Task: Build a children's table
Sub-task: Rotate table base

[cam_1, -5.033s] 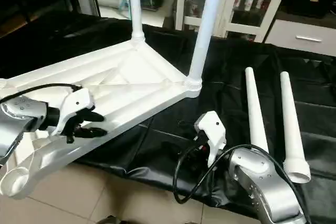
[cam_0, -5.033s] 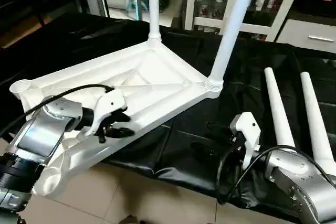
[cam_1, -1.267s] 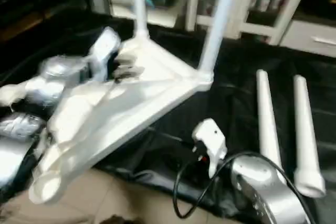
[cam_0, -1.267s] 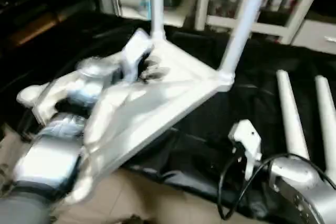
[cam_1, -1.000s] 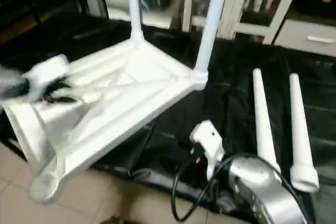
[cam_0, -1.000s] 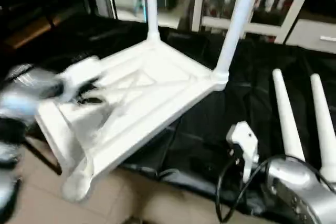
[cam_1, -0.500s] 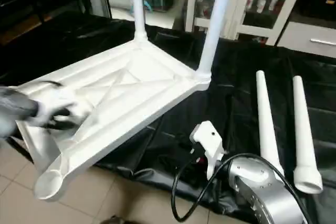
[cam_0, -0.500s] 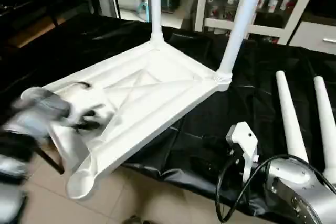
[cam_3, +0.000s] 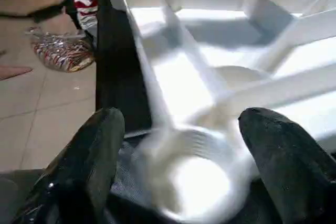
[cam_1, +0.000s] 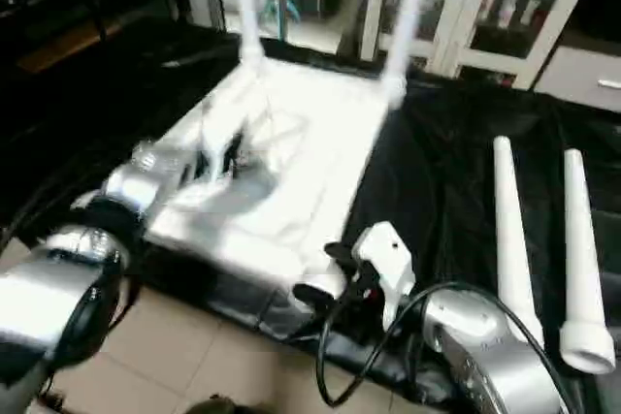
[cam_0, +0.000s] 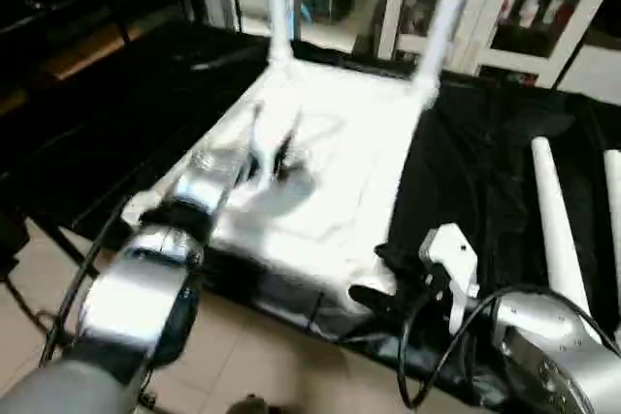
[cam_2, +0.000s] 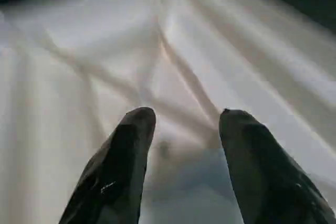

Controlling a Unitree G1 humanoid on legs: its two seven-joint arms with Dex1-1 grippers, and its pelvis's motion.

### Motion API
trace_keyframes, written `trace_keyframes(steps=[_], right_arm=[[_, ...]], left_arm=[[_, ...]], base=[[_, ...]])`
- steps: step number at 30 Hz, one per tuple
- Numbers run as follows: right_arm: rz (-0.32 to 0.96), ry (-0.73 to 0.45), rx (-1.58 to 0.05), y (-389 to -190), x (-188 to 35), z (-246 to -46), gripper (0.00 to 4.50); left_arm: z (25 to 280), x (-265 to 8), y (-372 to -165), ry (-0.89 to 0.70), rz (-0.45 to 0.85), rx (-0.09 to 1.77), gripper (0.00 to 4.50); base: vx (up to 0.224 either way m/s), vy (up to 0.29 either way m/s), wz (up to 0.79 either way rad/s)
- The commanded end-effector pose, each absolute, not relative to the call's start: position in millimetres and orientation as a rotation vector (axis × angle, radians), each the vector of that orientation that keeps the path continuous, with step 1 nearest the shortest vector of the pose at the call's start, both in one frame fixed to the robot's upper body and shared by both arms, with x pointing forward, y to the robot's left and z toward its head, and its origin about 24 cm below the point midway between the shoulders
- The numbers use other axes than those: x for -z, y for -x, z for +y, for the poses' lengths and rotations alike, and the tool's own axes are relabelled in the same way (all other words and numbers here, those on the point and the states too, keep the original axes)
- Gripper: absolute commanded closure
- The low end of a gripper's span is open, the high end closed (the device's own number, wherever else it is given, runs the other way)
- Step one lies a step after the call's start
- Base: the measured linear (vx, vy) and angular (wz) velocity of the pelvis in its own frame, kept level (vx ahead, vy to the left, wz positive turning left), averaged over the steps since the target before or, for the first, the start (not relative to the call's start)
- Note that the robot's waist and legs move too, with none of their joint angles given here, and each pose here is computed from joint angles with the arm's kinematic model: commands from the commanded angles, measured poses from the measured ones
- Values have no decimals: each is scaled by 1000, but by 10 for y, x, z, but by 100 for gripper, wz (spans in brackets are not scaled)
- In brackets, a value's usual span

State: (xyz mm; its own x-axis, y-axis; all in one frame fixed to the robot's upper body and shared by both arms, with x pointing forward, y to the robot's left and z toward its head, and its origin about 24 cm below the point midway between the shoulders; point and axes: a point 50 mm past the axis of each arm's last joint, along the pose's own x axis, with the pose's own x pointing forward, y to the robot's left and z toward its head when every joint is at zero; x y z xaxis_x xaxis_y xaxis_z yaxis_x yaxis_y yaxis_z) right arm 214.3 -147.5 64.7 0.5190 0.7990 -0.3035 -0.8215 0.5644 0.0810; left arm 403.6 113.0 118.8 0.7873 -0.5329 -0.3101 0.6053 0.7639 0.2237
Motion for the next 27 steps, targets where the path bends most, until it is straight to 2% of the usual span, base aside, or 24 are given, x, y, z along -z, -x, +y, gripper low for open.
trace_keyframes(steps=[1, 4, 8, 10, 12, 13, 16, 17, 21, 27], right_arm=[[306, 95, -960, -2155, -686, -1488, 66], [303, 95, -955, -2155, -693, -1495, 66], [295, 102, -928, -2178, -712, -1538, 66], [293, 105, -920, -2184, -716, -1545, 66], [270, 135, -752, -2316, -747, -1680, 66], [269, 136, -742, -2324, -748, -1691, 66], [268, 133, -622, -2400, -779, -1849, 66], [269, 118, -631, -2370, -814, -1895, 66], [293, 139, -722, -2253, -848, -1907, 66], [328, 161, -827, -2115, -897, -1916, 66]], left_arm=[[1158, -1158, -4052, -289, 216, 558, 214], [1143, -1206, -4064, -267, 188, 572, 214], [1168, -1224, -3977, -325, 161, 786, 214], [1170, -1215, -3955, -335, 164, 825, 214], [1184, -1152, -3717, -383, 200, 1118, 214], [1183, -1151, -3704, -384, 201, 1129, 214], [1135, -1129, -3475, -378, 209, 1305, 214], [1067, -1097, -3310, -335, 229, 1404, 195], [955, -954, -3114, -330, 273, 1521, 170], [851, -807, -3051, -377, 312, 1541, 130]], base=[[0, 0, 0], [0, 0, 0], [0, 0, 0], [0, 0, 0], [0, 0, 0], [0, 0, 0], [0, 0, 0], [0, 0, 0], [0, 0, 0], [0, 0, 0]])
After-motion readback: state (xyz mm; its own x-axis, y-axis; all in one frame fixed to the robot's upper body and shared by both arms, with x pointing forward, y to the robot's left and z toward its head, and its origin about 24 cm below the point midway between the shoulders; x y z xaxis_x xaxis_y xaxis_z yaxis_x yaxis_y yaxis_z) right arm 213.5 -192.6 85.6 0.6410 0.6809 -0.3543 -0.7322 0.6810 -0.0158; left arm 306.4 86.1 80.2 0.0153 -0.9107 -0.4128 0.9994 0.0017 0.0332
